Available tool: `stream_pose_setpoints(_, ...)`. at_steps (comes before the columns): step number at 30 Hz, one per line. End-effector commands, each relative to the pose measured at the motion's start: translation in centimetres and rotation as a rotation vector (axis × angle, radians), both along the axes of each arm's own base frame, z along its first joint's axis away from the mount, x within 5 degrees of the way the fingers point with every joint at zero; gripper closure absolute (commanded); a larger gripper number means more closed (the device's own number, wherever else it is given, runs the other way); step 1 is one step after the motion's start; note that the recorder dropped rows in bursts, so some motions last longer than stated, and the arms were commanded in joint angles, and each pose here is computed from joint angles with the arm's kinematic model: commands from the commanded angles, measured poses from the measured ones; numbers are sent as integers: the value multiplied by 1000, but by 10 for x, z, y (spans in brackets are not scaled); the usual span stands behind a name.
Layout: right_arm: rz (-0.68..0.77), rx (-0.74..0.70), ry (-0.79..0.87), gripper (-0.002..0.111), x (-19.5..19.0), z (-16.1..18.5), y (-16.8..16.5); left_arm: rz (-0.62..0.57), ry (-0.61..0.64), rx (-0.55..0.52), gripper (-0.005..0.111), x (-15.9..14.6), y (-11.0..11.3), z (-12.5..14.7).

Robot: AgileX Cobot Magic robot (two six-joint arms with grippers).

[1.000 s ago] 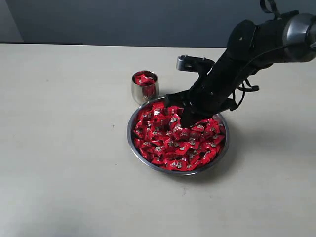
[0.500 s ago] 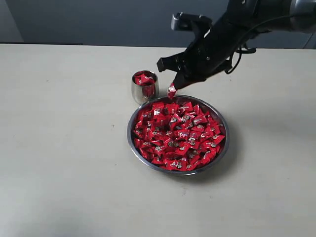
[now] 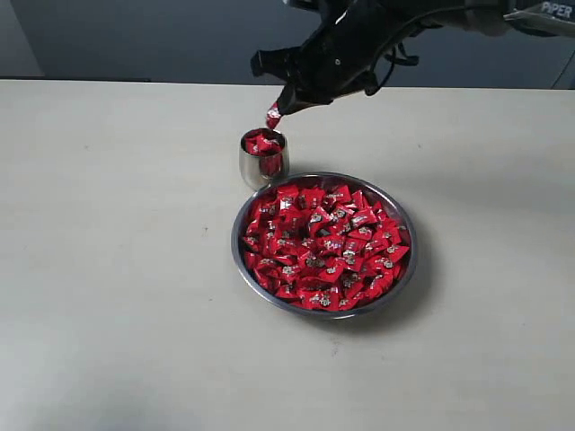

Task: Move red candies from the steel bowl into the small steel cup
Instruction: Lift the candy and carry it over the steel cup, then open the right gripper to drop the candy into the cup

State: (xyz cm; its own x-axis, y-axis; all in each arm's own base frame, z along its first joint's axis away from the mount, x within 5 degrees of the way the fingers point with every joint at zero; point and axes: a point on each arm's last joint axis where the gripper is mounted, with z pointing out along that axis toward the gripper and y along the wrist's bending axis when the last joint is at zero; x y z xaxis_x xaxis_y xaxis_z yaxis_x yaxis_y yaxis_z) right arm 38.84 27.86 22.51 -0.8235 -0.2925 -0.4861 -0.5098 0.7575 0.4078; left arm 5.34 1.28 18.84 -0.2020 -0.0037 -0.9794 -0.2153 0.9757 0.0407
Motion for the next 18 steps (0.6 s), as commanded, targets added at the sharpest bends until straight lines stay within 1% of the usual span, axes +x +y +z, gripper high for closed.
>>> stream_pose_setpoints(1,16,74,29,109,9,-7,11,-4,-2,4,106,0,0,-1)
stream_pose_setpoints(6,5,101,78,109,17,-28,19,-4,-2,4,106,0,0,-1)
stream_pose_setpoints(18,9,80,45,109,19,-29,18,-4,-2,4,106,0,0,-1)
